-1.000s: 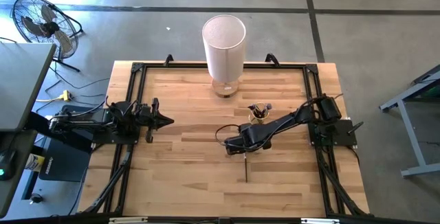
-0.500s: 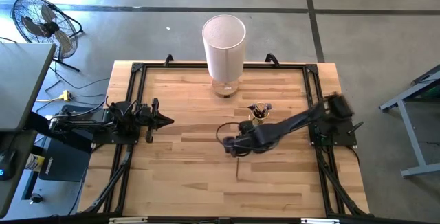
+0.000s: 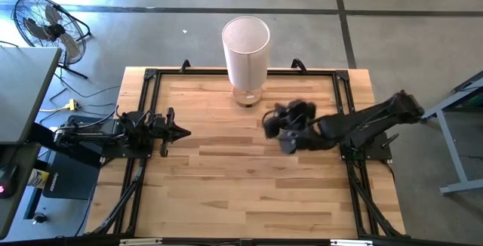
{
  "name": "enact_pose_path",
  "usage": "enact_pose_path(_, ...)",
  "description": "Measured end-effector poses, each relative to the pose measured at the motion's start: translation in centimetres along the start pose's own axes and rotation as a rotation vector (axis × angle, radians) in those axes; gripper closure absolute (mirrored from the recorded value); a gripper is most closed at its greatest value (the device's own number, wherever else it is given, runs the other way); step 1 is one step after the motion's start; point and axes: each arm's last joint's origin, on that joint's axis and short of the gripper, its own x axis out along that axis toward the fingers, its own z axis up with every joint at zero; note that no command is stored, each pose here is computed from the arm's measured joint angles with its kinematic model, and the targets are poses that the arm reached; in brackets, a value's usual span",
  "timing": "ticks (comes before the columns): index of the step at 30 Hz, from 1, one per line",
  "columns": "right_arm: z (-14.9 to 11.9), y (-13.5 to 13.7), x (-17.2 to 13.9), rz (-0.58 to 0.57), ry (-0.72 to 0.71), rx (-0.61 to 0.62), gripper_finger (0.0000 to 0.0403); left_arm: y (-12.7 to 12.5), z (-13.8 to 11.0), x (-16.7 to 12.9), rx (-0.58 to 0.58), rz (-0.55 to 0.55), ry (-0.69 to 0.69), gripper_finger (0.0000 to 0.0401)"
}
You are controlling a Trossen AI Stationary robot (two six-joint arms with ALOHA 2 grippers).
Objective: Pick & Place Makeup Brushes
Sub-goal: Put the black eyeshadow brush into the makeup brush holder
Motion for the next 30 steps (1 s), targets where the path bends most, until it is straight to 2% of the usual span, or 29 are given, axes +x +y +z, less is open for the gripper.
enact_pose_path(3,2.0,-1.9,0.1,-0.061,-0.057,-0.052,0.0403,0.0,0.0,0.0,0.0,0.0,0.0,0.04)
enact_pose_path(6,2.8,-4.1,0.6,-0.11,-0.063,-0.072,0.0403,0.0,0.0,0.0,0.0,0.0,0.0,0.04)
enact_pose_path(11,1.9,-7.6,1.6,-0.123,-0.071,-0.072,0.0403,0.0,0.0,0.0,0.0,0.0,0.0,0.04)
enact_pose_path(14,-0.3,-8.6,2.7,-0.069,-0.078,-0.138,0.0403,0.0,0.0,0.0,0.0,0.0,0.001,0.04)
enact_pose_path(22,-5.7,-10.4,4.9,0.184,-0.111,-0.26,0.0403,0.0,0.0,0.0,0.0,0.0,0.0,0.04)
enact_pose_path(26,-6.3,-11.0,4.9,0.21,-0.091,-0.326,0.0398,0.0,0.0,0.0,0.0,0.0,0.001,0.04)
enact_pose_path(30,-5.5,-10.5,4.6,0.255,-0.078,-0.462,0.0373,0.0,0.0,0.0,0.0,0.0,0.0,0.04)
